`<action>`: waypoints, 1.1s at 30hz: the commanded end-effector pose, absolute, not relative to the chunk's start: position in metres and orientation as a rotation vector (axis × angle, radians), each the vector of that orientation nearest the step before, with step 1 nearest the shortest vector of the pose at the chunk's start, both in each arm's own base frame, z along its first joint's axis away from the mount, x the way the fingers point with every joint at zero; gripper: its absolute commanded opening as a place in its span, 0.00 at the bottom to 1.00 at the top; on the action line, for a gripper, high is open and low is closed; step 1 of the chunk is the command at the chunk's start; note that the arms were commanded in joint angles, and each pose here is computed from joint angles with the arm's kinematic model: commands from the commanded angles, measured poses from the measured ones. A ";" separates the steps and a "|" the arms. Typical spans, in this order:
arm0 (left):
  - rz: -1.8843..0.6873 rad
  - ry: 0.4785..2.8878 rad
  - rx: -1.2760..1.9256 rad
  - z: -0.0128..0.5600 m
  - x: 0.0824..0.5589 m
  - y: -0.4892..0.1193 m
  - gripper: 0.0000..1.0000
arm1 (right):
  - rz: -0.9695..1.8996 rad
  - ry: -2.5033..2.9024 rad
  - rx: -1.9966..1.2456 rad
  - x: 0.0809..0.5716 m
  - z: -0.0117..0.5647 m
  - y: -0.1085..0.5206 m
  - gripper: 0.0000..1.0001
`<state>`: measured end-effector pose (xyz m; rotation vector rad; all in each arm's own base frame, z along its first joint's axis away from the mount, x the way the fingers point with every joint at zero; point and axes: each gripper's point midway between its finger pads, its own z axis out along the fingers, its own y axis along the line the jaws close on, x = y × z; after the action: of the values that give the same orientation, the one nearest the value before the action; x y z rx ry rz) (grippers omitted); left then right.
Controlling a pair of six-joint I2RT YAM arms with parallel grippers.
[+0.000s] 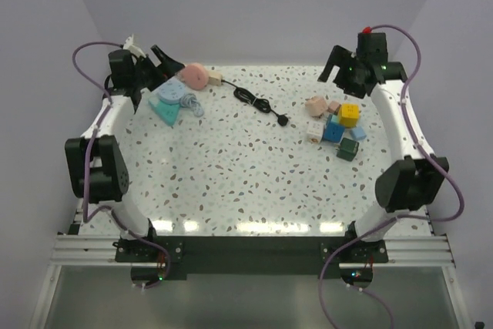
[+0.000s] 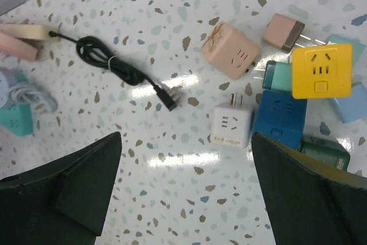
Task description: Pull the plug off the socket
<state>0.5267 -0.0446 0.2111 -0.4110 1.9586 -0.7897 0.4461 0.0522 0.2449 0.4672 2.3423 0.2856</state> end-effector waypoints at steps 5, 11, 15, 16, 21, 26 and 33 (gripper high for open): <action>-0.841 1.790 -0.175 0.296 0.443 -0.072 1.00 | 0.483 2.245 0.321 0.381 0.263 0.074 0.99; -0.859 1.747 -0.108 0.302 0.384 -0.085 1.00 | 0.528 2.147 0.281 0.316 0.274 0.075 0.99; -0.850 1.723 -0.073 0.297 0.362 -0.088 1.00 | 0.498 2.049 0.258 0.279 0.293 0.067 0.99; -0.842 1.705 -0.055 0.302 0.356 -0.088 1.00 | 0.479 2.041 0.275 0.270 0.295 0.063 0.99; -0.811 1.725 -0.042 0.295 0.348 -0.088 1.00 | 0.332 2.003 0.401 0.233 0.295 0.034 0.99; -0.857 1.695 -0.008 0.306 0.352 -0.097 1.00 | 0.378 1.995 0.439 0.216 0.297 0.037 0.99; -0.849 1.706 0.040 0.306 0.352 -0.106 1.00 | 0.304 1.961 0.477 0.210 0.312 0.025 0.99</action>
<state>0.3511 -0.0999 0.2831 -0.0550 1.7749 -0.8687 0.2133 0.0398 0.3003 0.4096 1.9970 0.3796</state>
